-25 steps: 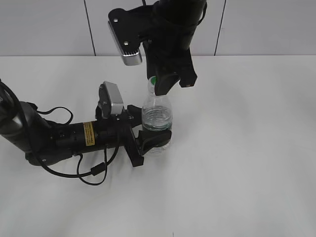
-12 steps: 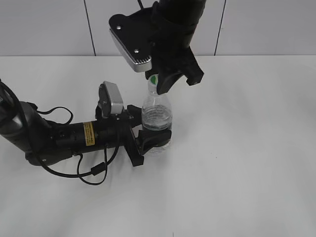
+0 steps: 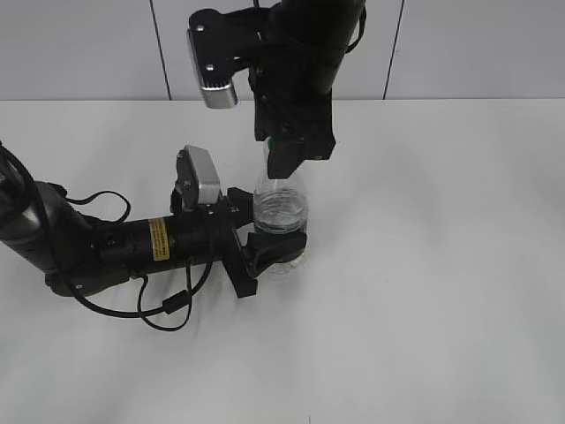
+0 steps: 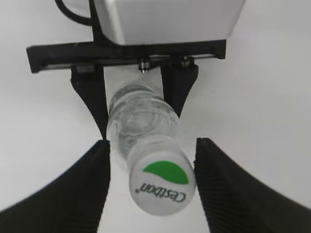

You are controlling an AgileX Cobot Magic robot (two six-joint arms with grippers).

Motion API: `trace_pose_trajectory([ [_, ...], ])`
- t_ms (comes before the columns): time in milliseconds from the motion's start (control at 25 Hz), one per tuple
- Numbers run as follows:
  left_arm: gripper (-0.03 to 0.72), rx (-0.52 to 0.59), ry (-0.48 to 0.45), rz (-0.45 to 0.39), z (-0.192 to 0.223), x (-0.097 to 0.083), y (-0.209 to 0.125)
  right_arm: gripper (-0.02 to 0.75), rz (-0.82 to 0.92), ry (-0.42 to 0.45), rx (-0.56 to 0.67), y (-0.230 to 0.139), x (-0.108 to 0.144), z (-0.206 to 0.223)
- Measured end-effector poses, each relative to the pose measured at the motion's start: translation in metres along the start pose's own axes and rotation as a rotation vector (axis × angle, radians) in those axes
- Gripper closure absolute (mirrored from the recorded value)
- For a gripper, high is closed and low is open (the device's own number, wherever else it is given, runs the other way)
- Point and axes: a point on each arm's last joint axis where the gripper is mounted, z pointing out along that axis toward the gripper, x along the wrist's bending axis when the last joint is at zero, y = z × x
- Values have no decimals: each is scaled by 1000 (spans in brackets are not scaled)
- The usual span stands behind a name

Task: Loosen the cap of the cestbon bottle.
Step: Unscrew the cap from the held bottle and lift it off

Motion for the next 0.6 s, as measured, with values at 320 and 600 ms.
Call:
trace_pose_trajectory([
  [320,276,0,0,0,0,0,0,223,190,4,-10,1,0,0],
  [600,276,0,0,0,0,0,0,222,487,-36,-35,5,-6,-13],
])
